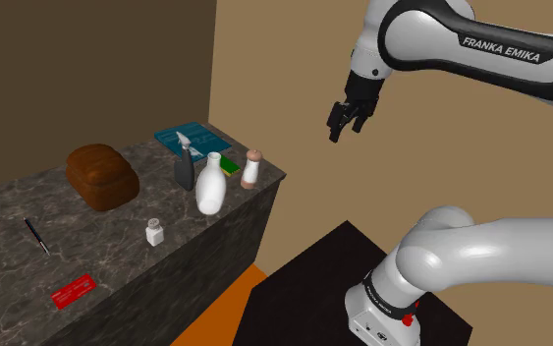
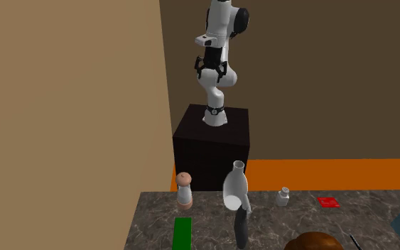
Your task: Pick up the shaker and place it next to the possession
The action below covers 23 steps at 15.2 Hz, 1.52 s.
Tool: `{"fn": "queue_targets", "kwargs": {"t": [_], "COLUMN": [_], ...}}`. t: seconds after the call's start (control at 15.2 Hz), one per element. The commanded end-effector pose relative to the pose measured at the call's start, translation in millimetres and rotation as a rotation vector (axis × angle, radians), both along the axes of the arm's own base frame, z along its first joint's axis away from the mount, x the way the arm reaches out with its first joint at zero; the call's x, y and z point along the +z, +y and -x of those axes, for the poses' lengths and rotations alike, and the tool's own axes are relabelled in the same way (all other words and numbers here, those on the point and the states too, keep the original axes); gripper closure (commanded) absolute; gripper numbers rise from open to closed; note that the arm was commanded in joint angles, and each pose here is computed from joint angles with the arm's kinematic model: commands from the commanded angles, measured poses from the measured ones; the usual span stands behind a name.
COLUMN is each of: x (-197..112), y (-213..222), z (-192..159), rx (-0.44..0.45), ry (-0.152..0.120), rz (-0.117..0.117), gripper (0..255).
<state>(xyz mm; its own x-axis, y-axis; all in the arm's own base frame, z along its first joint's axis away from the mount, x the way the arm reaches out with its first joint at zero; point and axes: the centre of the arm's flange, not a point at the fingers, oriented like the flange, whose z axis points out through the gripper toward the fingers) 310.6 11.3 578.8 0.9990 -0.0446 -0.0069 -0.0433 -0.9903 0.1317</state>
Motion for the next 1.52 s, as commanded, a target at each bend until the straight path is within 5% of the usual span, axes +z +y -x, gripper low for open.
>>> {"fn": "queue_targets", "kwargs": {"t": [0.0,1.45], "x": [0.0,-173.2], "y": [0.0,-55.9], "z": [0.0,-220.3], "rx": [0.000,0.115], "ry": [0.000,-0.041], "rz": [0.000,-0.090], "gripper": [0,0]}}
